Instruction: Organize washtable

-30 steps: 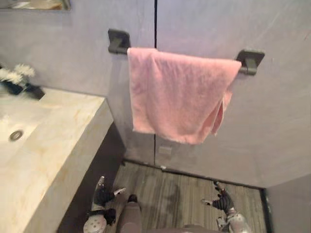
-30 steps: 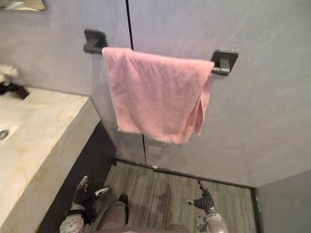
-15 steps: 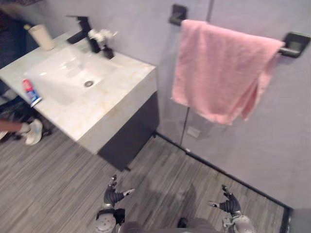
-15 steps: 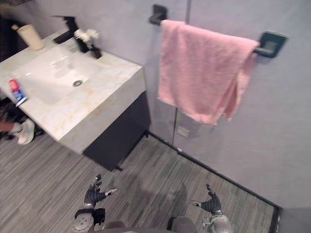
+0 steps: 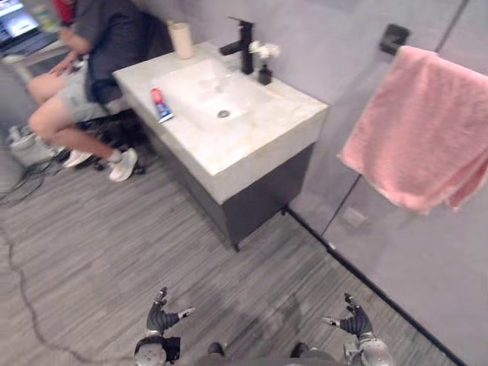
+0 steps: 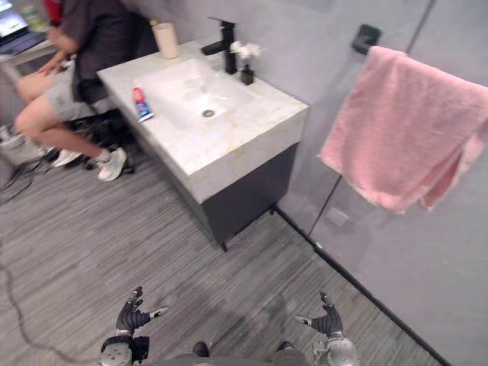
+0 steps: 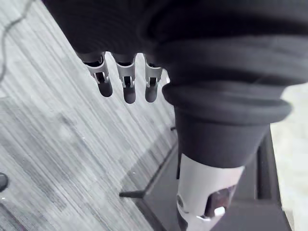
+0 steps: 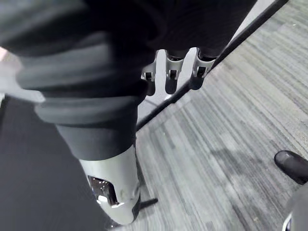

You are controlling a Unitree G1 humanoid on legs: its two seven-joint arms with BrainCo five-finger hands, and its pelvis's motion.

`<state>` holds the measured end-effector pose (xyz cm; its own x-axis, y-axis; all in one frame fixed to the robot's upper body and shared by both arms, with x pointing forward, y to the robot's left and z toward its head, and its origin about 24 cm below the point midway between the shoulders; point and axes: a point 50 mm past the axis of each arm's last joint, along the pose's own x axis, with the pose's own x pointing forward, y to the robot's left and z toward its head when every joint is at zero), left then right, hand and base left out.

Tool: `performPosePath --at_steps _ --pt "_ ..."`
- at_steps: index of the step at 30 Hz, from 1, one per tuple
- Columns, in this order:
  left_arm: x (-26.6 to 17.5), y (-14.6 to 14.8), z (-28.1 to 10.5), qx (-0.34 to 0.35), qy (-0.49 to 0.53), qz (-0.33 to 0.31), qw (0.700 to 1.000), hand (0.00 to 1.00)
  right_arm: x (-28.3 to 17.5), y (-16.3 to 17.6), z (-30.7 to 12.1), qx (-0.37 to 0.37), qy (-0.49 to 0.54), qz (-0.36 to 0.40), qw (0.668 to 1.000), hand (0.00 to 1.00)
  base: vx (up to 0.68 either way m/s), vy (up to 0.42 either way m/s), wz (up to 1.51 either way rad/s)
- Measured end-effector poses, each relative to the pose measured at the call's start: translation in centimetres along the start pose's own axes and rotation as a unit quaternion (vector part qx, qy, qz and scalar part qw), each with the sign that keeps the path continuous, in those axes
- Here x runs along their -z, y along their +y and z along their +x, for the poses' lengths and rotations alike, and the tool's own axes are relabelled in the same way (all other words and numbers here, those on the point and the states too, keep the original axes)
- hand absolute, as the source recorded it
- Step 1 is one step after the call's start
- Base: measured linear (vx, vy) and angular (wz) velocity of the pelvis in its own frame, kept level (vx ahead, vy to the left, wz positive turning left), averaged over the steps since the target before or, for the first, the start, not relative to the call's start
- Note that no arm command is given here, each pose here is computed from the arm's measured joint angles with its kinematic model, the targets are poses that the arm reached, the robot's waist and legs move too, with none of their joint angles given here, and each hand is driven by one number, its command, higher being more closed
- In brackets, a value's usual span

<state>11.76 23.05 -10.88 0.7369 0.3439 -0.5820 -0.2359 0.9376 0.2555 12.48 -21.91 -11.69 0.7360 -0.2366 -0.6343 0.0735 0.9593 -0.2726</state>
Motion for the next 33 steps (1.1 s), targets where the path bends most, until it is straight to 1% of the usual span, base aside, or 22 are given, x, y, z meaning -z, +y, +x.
performPosePath --at_steps 2,4,6,7,8,10,13,15,17,19,20,24,26,30,33 --pt "0.0 0.3 0.0 -0.014 0.003 -0.019 1.0 0.0 0.0 -0.1 0.0 0.002 0.001 -0.001 1.0 0.0 -0.04 0.193 1.8" --pt "0.5 0.4 -0.2 -0.022 0.012 -0.023 0.999 0.0 0.0 -0.5 0.1 0.007 0.002 -0.006 1.0 0.0 -0.01 0.268 1.66" --pt "2.2 1.8 -1.0 -0.052 0.042 -0.03 0.997 0.0 -0.3 -0.5 0.3 0.008 -0.003 -0.006 1.0 0.0 0.03 0.238 1.05" --pt "3.4 2.7 -1.7 -0.066 0.062 -0.03 0.995 0.0 -1.3 0.5 0.7 0.002 -0.018 0.0 1.0 0.0 0.07 0.176 0.43" --pt "3.5 2.8 -1.8 -0.068 0.064 -0.031 0.995 0.0 -1.4 0.7 0.7 0.0 -0.019 0.0 1.0 0.0 0.1 0.162 0.32" --pt "4.2 3.4 -2.4 -0.08 0.077 -0.034 0.993 0.0 -3.0 2.5 1.2 -0.023 -0.04 0.008 0.999 0.0 0.09 0.167 0.35" --pt "3.9 3.3 -2.2 -0.079 0.071 -0.038 0.994 0.0 -4.2 3.7 1.5 -0.041 -0.057 0.006 0.997 0.0 0.1 0.197 0.34" --pt "3.8 3.1 -2.2 -0.073 0.068 -0.036 0.994 0.0 -4.0 3.5 1.4 -0.04 -0.056 0.003 0.998 0.0 0.16 0.206 1.02" --pt "3.5 3.6 -2.0 -0.075 0.061 -0.029 0.995 0.0 -3.5 3.9 1.1 -0.047 -0.05 0.004 0.998 0.0 0.22 0.106 1.18" --pt "2.9 3.9 -1.5 -0.077 0.052 -0.024 0.995 0.0 -4.0 5.2 1.0 -0.069 -0.057 0.0 0.996 0.0 0.2 0.026 0.57" --pt "2.8 3.7 -1.4 -0.074 0.052 -0.024 0.996 0.0 -4.1 5.5 1.0 -0.075 -0.06 -0.003 0.995 0.0 0.23 0.014 0.53" --pt "1.5 1.3 -0.2 -0.033 0.036 -0.022 0.999 0.0 -3.8 5.1 1.0 -0.072 -0.056 -0.005 0.996 0.0 0.32 -0.034 0.38" --pt "1.0 0.9 0.3 -0.029 0.031 -0.024 0.999 0.0 -3.3 4.9 0.8 -0.07 -0.049 -0.006 0.996 0.0 0.41 -0.12 0.46" --pt "1.5 -0.1 -0.1 -0.002 0.036 -0.014 0.999 0.0 -2.2 3.7 -0.1 -0.061 -0.043 0.0 0.997 0.0 0.49 -0.203 0.32" --pt "1.7 -1.0 -0.5 0.003 0.04 -0.03 0.999 0.0 -3.3 3.9 -0.2 -0.062 -0.066 0.005 0.996 0.0 0.65 -0.214 -0.35"
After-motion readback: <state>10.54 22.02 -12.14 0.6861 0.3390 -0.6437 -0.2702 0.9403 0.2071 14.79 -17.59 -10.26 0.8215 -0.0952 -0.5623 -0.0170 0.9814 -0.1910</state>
